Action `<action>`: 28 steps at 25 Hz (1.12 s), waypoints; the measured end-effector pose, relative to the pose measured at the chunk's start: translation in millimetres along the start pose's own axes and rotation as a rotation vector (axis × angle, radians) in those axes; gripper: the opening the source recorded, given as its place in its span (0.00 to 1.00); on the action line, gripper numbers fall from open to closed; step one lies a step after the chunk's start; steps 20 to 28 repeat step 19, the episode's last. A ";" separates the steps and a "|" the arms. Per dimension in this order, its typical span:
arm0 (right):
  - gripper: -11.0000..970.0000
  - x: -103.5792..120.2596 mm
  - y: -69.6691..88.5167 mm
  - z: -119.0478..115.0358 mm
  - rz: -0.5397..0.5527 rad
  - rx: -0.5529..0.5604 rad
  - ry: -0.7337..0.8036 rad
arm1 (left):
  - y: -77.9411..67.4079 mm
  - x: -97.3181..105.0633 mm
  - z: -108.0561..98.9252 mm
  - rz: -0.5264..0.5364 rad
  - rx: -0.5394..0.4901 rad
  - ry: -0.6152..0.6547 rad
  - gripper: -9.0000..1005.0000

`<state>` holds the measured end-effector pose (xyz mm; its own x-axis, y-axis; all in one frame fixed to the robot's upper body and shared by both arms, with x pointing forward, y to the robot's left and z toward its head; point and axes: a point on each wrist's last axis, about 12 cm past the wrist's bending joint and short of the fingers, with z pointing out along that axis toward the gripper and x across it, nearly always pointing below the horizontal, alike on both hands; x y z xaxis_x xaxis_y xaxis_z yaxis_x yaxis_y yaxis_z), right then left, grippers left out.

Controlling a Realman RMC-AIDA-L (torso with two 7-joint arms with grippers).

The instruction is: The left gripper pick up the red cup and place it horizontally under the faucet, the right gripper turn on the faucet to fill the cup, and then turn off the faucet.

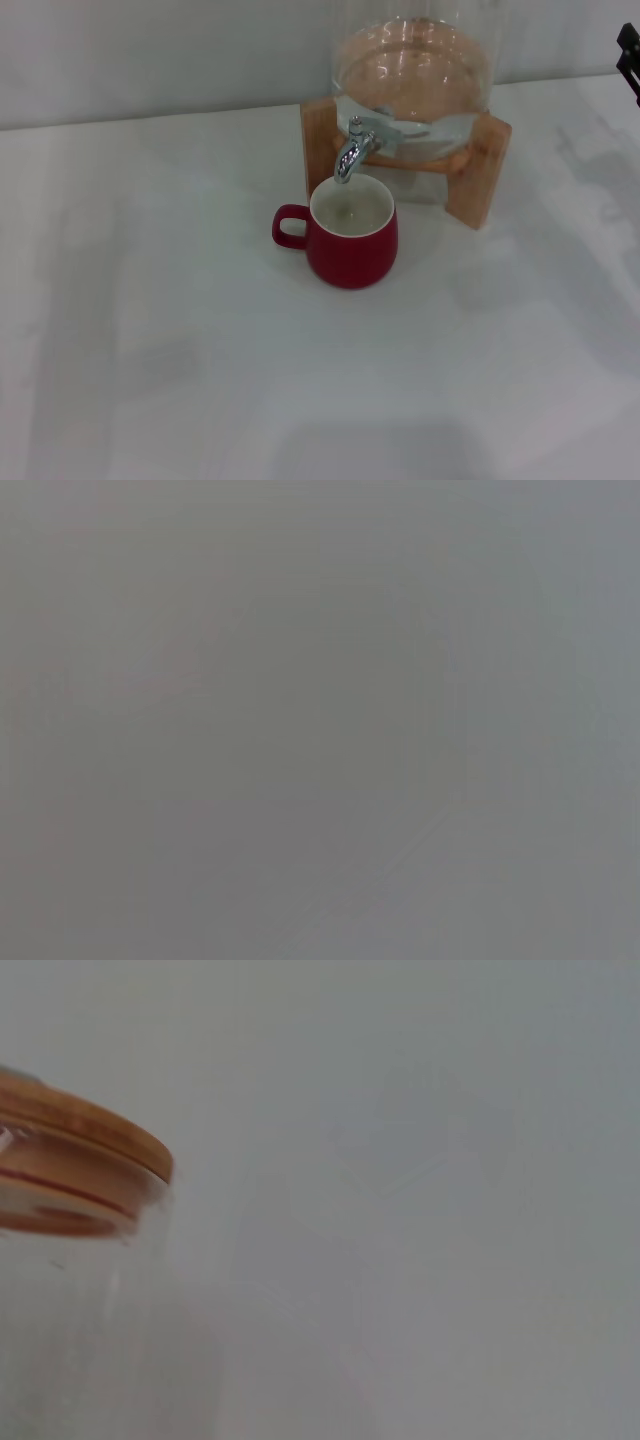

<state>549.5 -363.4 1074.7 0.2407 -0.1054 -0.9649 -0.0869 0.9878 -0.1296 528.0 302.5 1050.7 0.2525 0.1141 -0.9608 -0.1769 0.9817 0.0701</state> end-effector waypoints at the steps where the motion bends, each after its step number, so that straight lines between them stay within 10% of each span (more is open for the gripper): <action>1: 0.66 0.3 0.2 2.1 -0.007 0.008 0.004 | -1.3 0.6 -0.5 -0.003 0.008 0.004 0.86; 28: 0.66 4.0 -2.6 7.4 -0.027 0.066 0.033 | -11.4 -2.2 6.0 -0.017 0.050 -0.007 0.86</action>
